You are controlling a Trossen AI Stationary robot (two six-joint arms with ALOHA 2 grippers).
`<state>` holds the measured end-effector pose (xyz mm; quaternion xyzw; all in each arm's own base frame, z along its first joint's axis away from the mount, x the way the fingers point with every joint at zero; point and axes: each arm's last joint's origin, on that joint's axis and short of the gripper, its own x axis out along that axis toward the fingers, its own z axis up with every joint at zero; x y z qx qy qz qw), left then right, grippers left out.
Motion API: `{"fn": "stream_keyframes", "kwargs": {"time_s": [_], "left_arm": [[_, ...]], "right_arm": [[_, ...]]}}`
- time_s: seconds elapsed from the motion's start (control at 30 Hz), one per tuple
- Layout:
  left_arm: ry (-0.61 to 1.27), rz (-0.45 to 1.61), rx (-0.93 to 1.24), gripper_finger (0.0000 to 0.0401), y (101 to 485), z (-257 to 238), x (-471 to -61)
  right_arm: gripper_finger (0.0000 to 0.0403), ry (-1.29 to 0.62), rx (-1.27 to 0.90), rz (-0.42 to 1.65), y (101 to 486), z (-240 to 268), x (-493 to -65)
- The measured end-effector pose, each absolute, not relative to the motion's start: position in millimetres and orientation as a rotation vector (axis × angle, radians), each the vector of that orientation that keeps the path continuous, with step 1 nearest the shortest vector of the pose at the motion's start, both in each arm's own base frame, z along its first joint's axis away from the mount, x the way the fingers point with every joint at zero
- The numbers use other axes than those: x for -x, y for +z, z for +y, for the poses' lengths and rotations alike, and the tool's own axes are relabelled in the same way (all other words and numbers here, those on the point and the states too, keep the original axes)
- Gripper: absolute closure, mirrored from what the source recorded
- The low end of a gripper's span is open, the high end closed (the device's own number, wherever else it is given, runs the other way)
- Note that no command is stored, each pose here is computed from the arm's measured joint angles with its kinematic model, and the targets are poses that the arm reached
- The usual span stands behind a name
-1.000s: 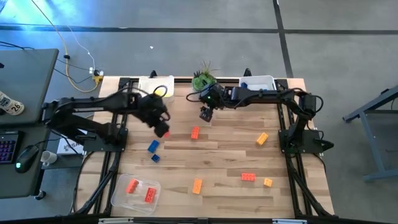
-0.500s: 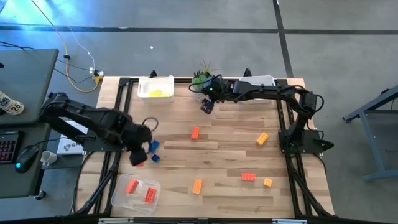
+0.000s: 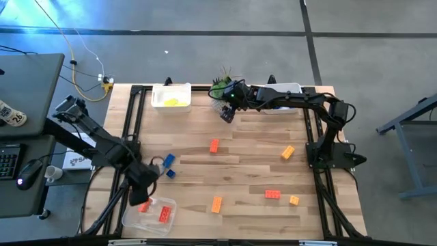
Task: Sort & place blocks by color
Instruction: Put the orange game piece into the transparent bin
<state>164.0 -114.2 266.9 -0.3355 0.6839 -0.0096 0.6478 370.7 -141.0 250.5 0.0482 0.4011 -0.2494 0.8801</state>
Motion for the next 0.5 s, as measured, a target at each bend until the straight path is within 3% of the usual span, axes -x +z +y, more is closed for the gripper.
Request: {"fn": "stream_keyframes", "kwargs": {"time_s": [0.27, 0.5], "left_arm": [[-0.052, 1.587, 0.783, 0.0322, 248, -144, -182], [-0.006, 1.679, 0.81, 0.0275, 230, -153, -192]], "right_arm": [[0.0144, -0.525, -0.09, 0.832, 251, -146, -369], [0.0144, -0.527, -0.085, 0.834, 251, -149, -368]]}}
